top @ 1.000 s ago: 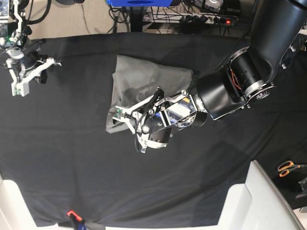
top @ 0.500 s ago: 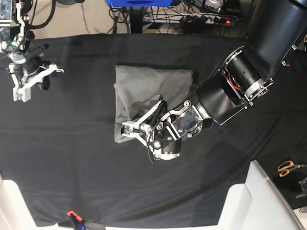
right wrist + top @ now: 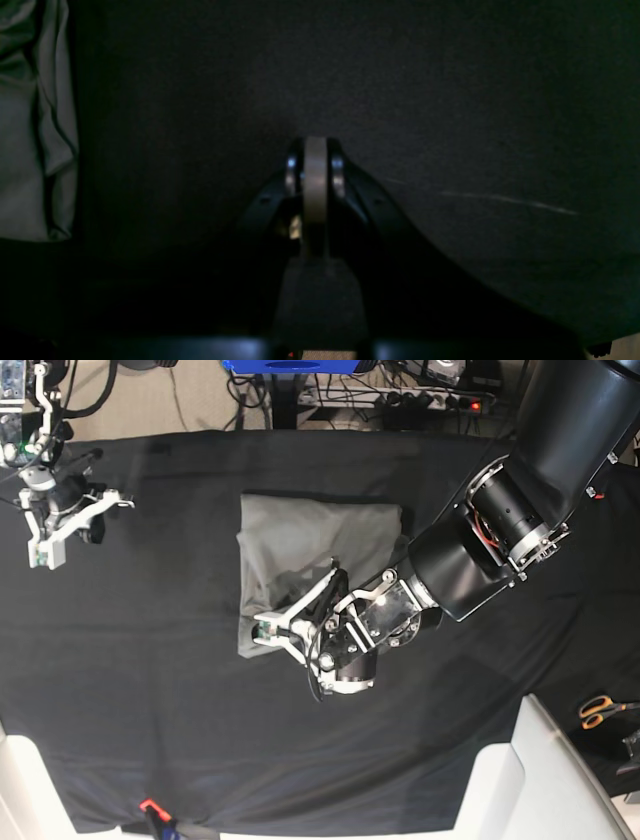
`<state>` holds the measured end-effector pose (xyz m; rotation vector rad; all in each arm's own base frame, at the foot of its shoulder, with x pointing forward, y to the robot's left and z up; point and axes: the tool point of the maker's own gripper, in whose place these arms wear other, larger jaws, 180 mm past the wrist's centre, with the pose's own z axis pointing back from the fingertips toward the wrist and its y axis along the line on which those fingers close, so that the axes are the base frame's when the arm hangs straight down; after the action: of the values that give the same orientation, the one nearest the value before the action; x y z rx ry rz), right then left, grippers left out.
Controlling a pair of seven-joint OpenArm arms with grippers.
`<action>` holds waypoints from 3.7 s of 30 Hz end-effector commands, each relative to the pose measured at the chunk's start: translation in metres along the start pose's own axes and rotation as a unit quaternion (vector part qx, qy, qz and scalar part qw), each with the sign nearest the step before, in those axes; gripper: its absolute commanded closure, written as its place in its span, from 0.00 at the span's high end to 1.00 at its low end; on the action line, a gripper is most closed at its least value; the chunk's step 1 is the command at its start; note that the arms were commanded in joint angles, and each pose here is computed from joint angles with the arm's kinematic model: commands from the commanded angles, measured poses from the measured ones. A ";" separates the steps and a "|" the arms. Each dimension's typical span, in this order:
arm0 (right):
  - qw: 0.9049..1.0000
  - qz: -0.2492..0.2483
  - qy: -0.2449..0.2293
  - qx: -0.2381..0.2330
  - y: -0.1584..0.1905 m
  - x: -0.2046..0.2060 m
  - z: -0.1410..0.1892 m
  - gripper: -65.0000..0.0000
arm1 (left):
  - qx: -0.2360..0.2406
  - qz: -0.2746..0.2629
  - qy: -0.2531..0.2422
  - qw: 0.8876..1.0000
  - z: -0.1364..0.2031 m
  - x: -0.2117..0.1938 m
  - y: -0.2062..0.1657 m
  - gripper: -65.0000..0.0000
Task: Fold the T-shirt properly
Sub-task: 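Open the left gripper and raise it off the shirt, then tuck and straighten the shirt's collar edge with the right gripper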
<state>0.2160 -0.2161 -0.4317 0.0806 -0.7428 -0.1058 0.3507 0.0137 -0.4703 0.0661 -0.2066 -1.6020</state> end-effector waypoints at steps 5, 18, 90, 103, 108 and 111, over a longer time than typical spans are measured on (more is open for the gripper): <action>1.000 0.006 -0.019 0.001 -0.001 0.012 0.002 0.00 | 0.045 -0.004 -0.002 0.999 0.024 0.004 0.042 0.59; 1.000 0.006 -0.017 0.003 0.000 0.009 0.002 0.00 | 0.143 0.030 0.003 0.989 0.099 -0.002 0.137 0.69; 0.950 0.141 0.054 0.273 0.233 -0.032 -0.020 0.00 | 0.135 0.510 0.004 0.850 0.098 -0.311 -0.209 0.00; 0.971 0.096 0.067 0.210 0.181 -0.040 -0.041 0.00 | 0.130 0.512 0.005 0.849 0.095 -0.311 -0.213 0.00; 0.961 0.113 0.007 0.253 0.215 0.011 0.002 0.00 | 0.130 0.513 0.005 0.849 0.095 -0.310 -0.212 0.00; 0.955 0.131 -0.003 0.267 0.234 0.044 0.009 0.00 | 0.129 0.513 0.005 0.849 0.095 -0.310 -0.214 0.00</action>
<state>0.2510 0.0060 -0.3807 0.4777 -0.7224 0.3587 0.1315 0.3323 -0.4486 0.1272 -0.3489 -0.4832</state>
